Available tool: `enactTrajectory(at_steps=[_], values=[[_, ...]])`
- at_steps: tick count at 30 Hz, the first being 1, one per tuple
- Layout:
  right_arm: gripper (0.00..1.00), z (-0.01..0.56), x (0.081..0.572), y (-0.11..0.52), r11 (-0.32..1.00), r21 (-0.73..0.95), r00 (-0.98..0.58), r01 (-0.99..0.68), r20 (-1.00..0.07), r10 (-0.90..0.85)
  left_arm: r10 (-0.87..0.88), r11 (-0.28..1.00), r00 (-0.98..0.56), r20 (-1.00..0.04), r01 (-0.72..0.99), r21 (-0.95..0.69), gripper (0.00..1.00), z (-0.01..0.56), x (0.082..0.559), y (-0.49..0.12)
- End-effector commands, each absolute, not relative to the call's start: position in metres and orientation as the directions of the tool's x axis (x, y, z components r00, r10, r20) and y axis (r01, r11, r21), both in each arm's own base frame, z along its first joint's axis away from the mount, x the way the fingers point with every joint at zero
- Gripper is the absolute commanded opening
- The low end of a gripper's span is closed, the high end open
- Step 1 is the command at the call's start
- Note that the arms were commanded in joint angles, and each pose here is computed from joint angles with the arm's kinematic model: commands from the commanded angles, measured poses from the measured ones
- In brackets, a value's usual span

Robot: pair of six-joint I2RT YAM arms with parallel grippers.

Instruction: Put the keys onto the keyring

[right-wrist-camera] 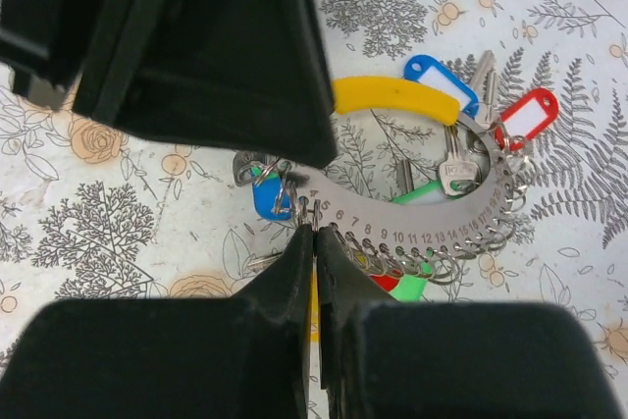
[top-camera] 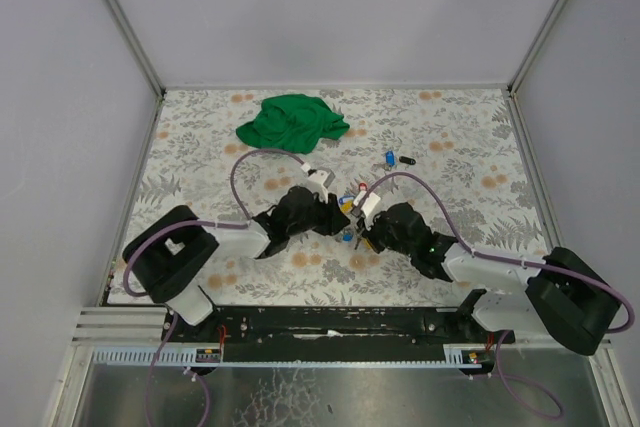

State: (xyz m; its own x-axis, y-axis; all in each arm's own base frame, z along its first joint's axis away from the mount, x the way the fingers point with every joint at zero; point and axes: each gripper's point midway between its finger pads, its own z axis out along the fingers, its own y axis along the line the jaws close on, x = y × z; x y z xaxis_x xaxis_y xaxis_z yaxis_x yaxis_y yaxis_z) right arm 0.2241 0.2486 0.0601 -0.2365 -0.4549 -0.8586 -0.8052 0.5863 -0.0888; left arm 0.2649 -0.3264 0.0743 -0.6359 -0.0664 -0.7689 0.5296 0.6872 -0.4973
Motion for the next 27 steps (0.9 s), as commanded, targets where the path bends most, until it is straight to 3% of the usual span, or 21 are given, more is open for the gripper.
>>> enactTrajectory(at_steps=[1, 10, 15, 27], values=[[0.0, 0.083, 0.24, 0.246, 0.666, -0.108, -0.205, -0.738, -0.905, -0.374, -0.064, 0.598, -0.695, -0.716, 0.547, -0.585, 0.29, 0.068, 0.256, -0.346], [0.0, 0.106, 0.244, 0.253, 0.677, -0.117, -0.039, -0.727, -0.977, -0.21, -0.137, 0.474, -0.767, -0.627, 0.505, -0.721, 0.25, 0.064, 0.228, -0.348], [0.0, 0.115, 0.243, 0.262, 0.633, -0.163, 0.063, -0.757, -0.982, -0.178, -0.237, 0.463, -0.662, -0.711, 0.566, -0.682, 0.28, 0.093, 0.237, -0.322], [0.0, 0.123, 0.239, 0.274, 0.48, -0.239, 0.155, -0.844, -0.966, -0.209, -0.261, 0.461, -0.452, -0.853, 0.718, -0.521, 0.32, 0.134, 0.275, -0.278]])
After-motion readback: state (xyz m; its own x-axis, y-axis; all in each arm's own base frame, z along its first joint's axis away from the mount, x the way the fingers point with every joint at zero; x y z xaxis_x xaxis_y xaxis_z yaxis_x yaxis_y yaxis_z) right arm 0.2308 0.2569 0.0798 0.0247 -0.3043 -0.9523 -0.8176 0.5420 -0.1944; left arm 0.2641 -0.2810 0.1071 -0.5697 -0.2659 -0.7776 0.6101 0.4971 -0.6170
